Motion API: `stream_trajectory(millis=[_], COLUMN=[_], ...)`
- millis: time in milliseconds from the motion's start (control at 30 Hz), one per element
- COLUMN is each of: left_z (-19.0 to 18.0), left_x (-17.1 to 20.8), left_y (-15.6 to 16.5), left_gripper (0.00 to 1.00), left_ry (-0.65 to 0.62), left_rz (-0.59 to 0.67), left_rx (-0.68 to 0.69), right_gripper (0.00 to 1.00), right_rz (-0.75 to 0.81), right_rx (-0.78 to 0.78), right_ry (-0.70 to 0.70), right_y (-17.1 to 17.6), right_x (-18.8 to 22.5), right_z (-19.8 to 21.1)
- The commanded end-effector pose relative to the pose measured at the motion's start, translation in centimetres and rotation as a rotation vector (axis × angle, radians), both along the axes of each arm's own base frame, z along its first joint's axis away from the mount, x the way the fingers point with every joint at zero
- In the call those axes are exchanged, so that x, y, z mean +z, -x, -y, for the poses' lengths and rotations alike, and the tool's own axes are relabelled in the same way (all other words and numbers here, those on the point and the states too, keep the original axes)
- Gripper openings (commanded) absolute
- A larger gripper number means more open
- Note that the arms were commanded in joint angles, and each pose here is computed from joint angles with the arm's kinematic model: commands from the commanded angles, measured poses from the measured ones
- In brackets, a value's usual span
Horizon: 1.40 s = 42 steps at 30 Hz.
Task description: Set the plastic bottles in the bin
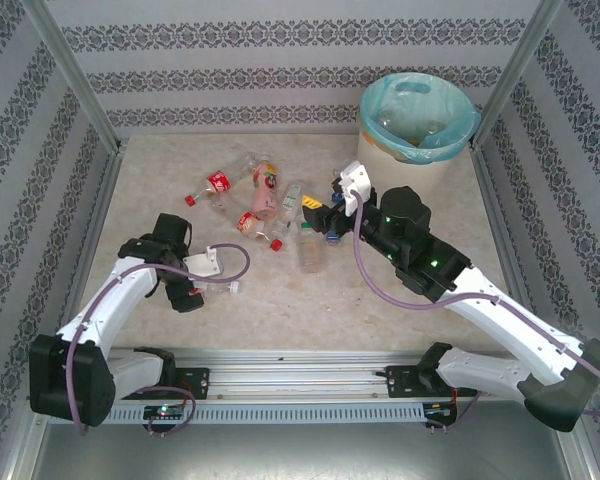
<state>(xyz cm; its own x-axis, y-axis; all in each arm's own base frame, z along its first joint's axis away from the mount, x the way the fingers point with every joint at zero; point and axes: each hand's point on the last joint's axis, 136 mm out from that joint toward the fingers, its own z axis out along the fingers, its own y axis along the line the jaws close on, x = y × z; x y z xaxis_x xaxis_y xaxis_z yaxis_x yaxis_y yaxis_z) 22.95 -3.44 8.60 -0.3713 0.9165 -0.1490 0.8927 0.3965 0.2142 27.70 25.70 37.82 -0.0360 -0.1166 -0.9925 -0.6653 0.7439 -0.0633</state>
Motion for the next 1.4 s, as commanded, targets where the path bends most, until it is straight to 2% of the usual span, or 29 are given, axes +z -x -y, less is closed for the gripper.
stream_trajectory(millis=[0, 167, 333, 500, 733, 1000, 1200, 1367], left_z=[-0.8, -1.4, -0.8, 0.9, 2.8, 3.7, 3.7, 4.7], left_x=[-1.0, -3.3, -4.8, -4.5, -4.7, -2.6, 0.4, 4.5], left_y=[-2.4, -3.2, -3.1, -3.4, -2.9, -3.9, -4.6, -4.6], left_gripper=[1.00, 1.00, 0.96, 0.82, 0.70, 0.58, 0.56, 0.56], left_ry=[-0.052, -0.076, -0.037, 0.062, 0.128, 0.200, 0.245, 0.354], left_rz=[0.043, 0.008, -0.037, -0.028, -0.061, -0.020, 0.119, 0.239], left_rx=[-0.022, 0.013, 0.045, 0.079, 0.080, 0.134, 0.177, 0.197], right_gripper=[0.74, 0.74, 0.74, 0.74, 0.74, 0.73, 0.73, 0.72], right_rz=[-0.007, -0.020, -0.029, -0.028, -0.019, -0.027, -0.021, -0.040], right_rx=[-0.024, -0.010, -0.007, 0.003, -0.010, -0.011, -0.020, -0.012], right_ry=[0.016, 0.010, 0.017, 0.016, 0.005, -0.014, -0.023, -0.070], right_y=[-0.3, -0.1, -0.1, 0.1, -0.1, 0.0, -0.2, 0.1], right_x=[-1.1, -1.2, -1.5, -1.2, -0.6, -0.4, 0.1, 0.7], right_z=[0.5, 0.3, 0.3, 0.3, 0.3, 0.3, 0.4, 0.2])
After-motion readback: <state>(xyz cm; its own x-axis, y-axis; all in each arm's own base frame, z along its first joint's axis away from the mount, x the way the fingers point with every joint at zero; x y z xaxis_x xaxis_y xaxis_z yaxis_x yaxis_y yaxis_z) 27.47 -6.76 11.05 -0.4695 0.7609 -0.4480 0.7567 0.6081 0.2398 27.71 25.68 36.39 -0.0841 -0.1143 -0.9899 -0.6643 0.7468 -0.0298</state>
